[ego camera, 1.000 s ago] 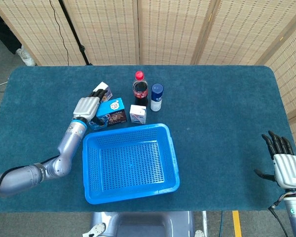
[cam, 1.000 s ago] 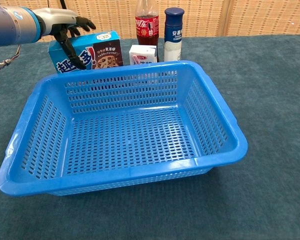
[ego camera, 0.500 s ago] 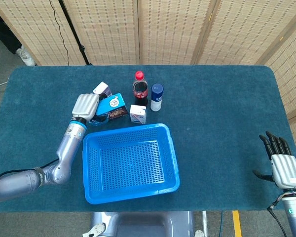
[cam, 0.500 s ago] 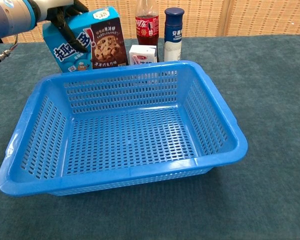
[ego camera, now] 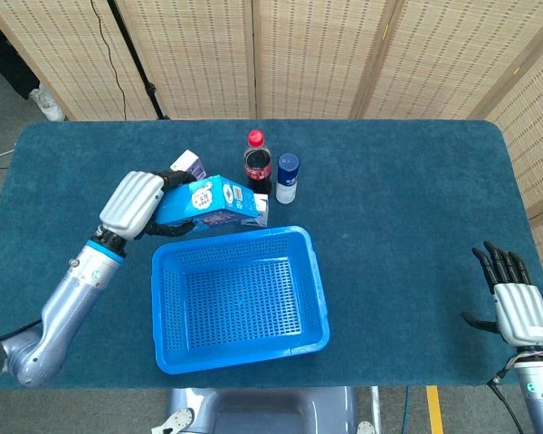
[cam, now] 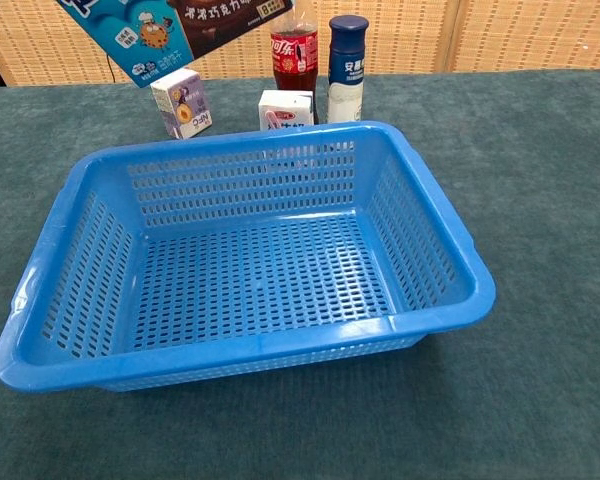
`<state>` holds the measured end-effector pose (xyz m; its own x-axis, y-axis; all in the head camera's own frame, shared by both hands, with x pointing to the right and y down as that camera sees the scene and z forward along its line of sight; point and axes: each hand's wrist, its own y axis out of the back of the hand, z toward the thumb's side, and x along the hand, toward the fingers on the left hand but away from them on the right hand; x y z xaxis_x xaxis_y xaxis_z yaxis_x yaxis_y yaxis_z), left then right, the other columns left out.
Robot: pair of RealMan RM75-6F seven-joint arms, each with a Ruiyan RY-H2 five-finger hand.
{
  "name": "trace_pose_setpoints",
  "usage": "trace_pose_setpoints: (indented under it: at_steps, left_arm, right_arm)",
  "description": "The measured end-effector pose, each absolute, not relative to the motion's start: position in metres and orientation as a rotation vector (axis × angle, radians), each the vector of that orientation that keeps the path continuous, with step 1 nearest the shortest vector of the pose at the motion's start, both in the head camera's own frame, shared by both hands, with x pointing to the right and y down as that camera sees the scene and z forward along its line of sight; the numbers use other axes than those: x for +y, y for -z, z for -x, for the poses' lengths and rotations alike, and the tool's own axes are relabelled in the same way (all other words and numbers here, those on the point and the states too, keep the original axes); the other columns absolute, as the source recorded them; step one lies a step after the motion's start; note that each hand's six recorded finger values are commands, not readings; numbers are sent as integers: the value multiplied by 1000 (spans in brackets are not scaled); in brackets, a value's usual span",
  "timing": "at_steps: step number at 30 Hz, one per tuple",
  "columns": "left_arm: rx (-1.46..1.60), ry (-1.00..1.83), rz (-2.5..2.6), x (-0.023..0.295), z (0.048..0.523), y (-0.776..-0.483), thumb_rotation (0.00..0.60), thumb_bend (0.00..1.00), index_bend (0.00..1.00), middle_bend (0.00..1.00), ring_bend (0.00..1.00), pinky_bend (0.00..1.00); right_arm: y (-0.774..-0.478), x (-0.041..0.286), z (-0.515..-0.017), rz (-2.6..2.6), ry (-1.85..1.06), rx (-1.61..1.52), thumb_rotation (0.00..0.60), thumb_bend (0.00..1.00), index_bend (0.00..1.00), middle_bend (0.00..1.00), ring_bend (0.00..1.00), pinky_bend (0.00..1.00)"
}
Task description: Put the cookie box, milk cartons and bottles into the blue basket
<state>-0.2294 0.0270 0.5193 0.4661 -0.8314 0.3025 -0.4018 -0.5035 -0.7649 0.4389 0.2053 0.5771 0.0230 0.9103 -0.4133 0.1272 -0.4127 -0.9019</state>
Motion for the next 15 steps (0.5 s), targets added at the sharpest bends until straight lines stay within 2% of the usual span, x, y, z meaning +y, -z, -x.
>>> trace_pose_setpoints:
  at_steps: [4, 15]
  left_arm:
    - [958, 924, 2170, 48, 227, -510, 600, 404, 699, 622, 565, 622]
    - [881, 1067, 2356, 92, 213, -529, 600, 421, 691, 622, 560, 622]
  right_arm:
    - [-578, 206, -437, 1620, -1459, -1066, 600, 0, 0, 0, 0, 0]
    - [-583, 207, -434, 1624, -1473, -1040, 600, 0, 0, 0, 0, 0]
